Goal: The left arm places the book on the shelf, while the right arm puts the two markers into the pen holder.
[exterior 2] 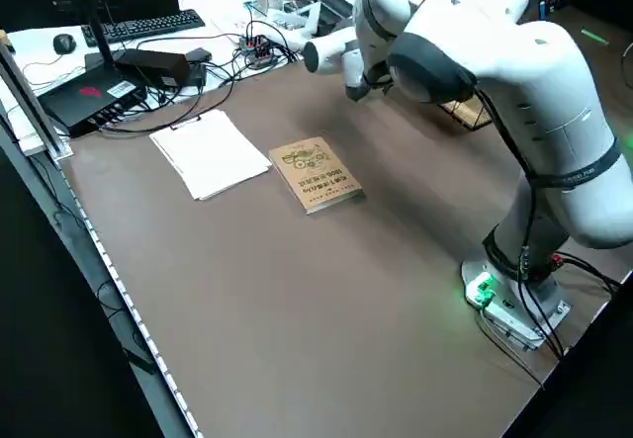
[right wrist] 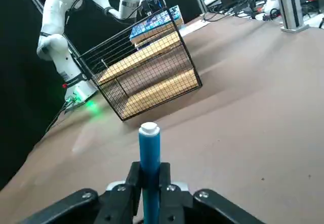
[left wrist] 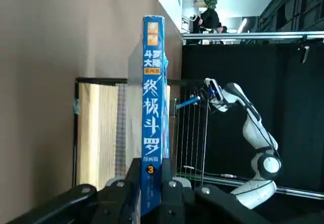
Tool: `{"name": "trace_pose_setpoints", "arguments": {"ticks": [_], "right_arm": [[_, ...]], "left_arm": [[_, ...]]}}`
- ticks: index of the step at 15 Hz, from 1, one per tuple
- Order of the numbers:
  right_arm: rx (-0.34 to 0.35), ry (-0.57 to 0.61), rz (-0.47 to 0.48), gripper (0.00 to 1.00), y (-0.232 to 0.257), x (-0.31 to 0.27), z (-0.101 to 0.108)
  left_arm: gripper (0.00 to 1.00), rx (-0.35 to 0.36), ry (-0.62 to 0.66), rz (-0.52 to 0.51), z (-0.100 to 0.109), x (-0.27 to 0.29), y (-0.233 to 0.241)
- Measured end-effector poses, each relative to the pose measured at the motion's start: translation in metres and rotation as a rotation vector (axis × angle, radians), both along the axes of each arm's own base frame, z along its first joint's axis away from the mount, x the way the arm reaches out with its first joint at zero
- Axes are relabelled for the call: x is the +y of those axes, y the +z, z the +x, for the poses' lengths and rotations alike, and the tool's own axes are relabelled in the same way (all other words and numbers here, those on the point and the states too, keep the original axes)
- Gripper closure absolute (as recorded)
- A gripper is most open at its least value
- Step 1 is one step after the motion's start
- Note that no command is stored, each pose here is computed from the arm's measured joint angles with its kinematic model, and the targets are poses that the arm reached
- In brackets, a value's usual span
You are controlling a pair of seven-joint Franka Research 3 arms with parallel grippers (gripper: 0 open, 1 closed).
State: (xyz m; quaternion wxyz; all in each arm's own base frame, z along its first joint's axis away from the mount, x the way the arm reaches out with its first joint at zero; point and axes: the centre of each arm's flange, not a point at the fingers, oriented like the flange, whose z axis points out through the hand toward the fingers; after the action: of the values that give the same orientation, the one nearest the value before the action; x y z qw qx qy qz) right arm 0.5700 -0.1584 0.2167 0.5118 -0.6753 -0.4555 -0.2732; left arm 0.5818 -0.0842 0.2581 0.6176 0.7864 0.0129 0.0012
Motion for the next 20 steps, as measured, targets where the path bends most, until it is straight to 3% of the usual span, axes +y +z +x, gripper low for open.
{"name": "trace_pose_setpoints", "arguments": {"ticks": [2, 6, 8, 9, 12, 15, 17, 20], "right_arm": [[-0.004, 0.004, 0.017, 0.7, -0.015, 0.0, -0.003], [0.02, -0.006, 0.021, 0.26, -0.02, -0.002, -0.003], [0.068, -0.031, 0.002, 0.07, -0.014, -0.008, 0.0], [0.138, -0.052, -0.047, 0.0, -0.002, -0.017, 0.005], [0.265, -0.094, -0.168, 0.0, 0.034, -0.032, 0.021], [0.333, -0.168, -0.294, 0.0, 0.089, -0.053, 0.033], [0.381, -0.221, -0.384, 0.0, 0.118, -0.069, 0.033], [0.472, -0.285, -0.592, 0.0, 0.143, -0.104, 0.025]], "left_arm": [[0.8, 0.006, -0.014, -0.008, -0.011, -0.009, 0.002], [0.8, 0.01, -0.026, -0.046, -0.033, -0.009, 0.018], [0.8, 0.022, -0.037, -0.061, -0.039, -0.017, 0.031], [0.8, 0.023, -0.055, -0.068, -0.043, -0.029, 0.042], [0.8, 0.015, -0.05, -0.051, -0.044, -0.046, 0.056], [0.8, 0.028, -0.058, -0.052, -0.046, -0.058, 0.068], [0.8, 0.027, -0.057, -0.048, -0.047, -0.065, 0.073], [0.8, 0.024, -0.038, -0.028, -0.05, -0.086, 0.077]]}}
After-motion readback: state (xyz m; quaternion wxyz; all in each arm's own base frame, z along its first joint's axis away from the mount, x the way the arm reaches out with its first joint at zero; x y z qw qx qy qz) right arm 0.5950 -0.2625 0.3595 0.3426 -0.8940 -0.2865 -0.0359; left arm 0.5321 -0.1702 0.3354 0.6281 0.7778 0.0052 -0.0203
